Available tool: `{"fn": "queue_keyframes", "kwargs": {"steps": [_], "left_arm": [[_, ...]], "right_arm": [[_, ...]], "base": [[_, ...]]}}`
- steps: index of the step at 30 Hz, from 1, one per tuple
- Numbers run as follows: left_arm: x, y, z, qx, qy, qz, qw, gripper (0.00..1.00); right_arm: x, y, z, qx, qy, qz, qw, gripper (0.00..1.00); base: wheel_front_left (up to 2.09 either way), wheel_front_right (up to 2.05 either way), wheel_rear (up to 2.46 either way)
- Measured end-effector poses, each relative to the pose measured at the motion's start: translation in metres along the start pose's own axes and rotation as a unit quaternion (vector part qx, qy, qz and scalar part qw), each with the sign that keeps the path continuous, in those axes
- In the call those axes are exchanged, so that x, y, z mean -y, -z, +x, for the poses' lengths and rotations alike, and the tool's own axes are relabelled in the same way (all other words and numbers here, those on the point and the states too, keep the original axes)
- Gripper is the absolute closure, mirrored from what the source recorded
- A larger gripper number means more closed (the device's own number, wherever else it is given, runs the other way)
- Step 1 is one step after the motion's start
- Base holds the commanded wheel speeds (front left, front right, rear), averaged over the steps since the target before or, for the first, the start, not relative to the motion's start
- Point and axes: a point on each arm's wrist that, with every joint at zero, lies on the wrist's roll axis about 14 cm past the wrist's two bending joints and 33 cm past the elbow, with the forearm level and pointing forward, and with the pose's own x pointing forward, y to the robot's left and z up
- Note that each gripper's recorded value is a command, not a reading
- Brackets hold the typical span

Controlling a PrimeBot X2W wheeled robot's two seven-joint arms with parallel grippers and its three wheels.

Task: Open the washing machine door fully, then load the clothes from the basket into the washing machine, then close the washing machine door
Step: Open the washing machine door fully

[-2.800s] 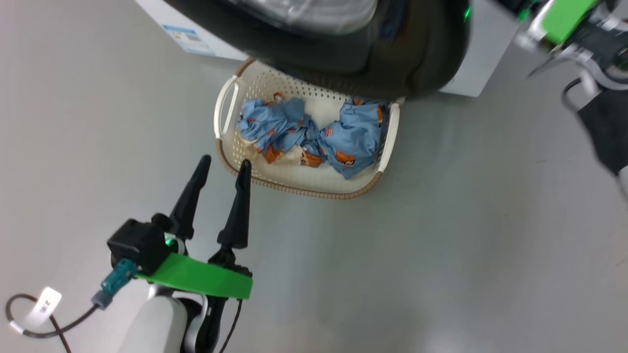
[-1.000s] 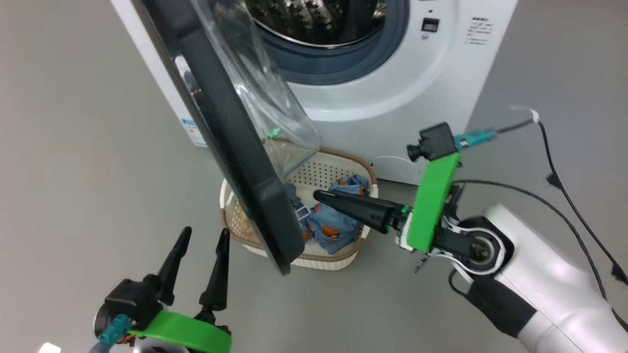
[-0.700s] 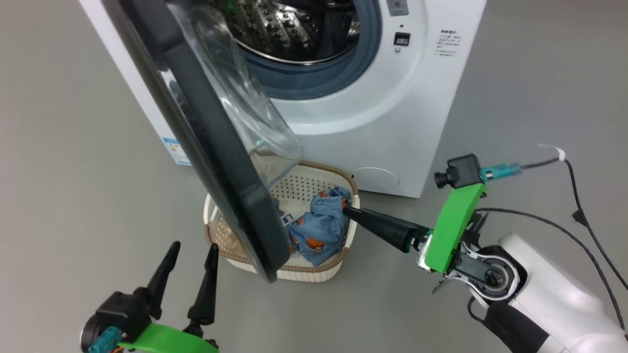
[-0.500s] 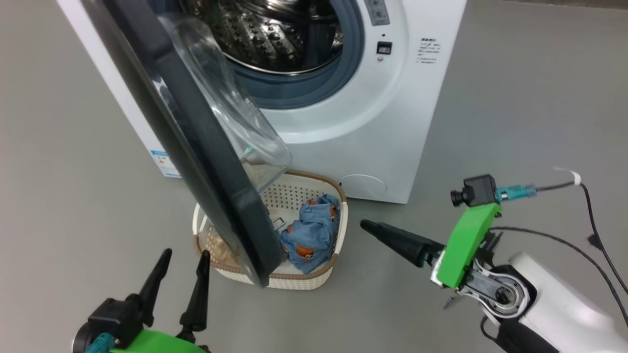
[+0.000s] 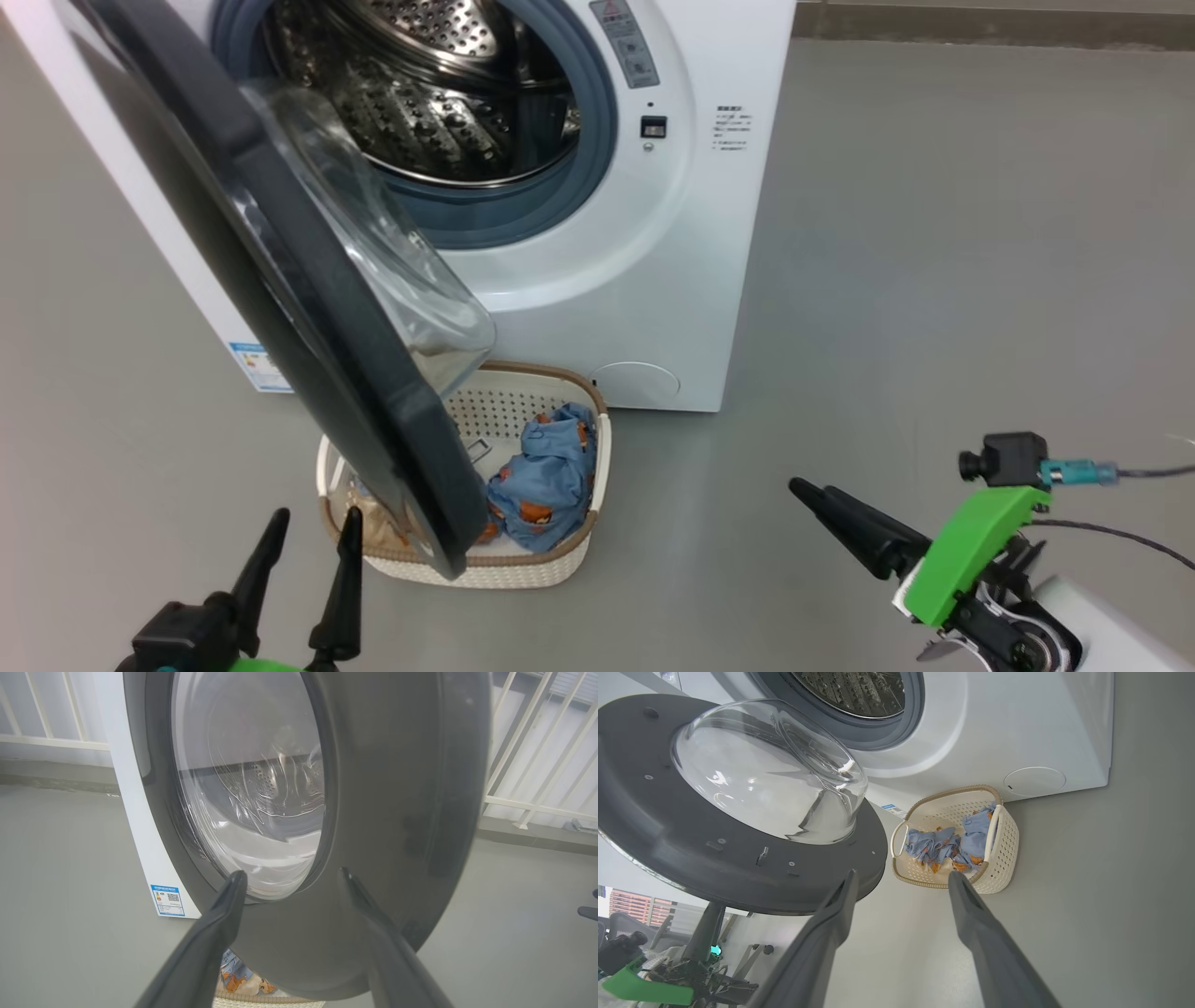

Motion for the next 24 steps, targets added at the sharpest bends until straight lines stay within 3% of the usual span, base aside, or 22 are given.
{"fn": "queue_keyframes", "kwargs": {"steps": [6,11,20,24], "left_arm": [[0.002,-0.001,0.003,0.002,0.005,0.000,1.000,0.00],[0.004,0.003,0.004,-0.004,0.009,-0.002,1.000,0.00],[0.005,0.002,0.006,-0.002,0.011,-0.001,1.000,0.00],[0.004,0.002,0.007,-0.002,0.010,-0.001,1.000,0.00]], "right_arm": [[0.027,-0.004,-0.022,0.046,0.041,-0.008,0.998,0.00],[0.048,-0.012,-0.040,0.086,0.072,-0.050,0.992,0.00],[0.069,-0.025,-0.061,0.135,0.107,-0.119,0.978,0.00],[0.072,-0.055,-0.072,0.189,0.124,-0.150,0.963,0.00]], "base": [[0.00,0.00,0.00],[0.00,0.00,0.00],[0.00,0.00,0.00],[0.00,0.00,0.00]]}}
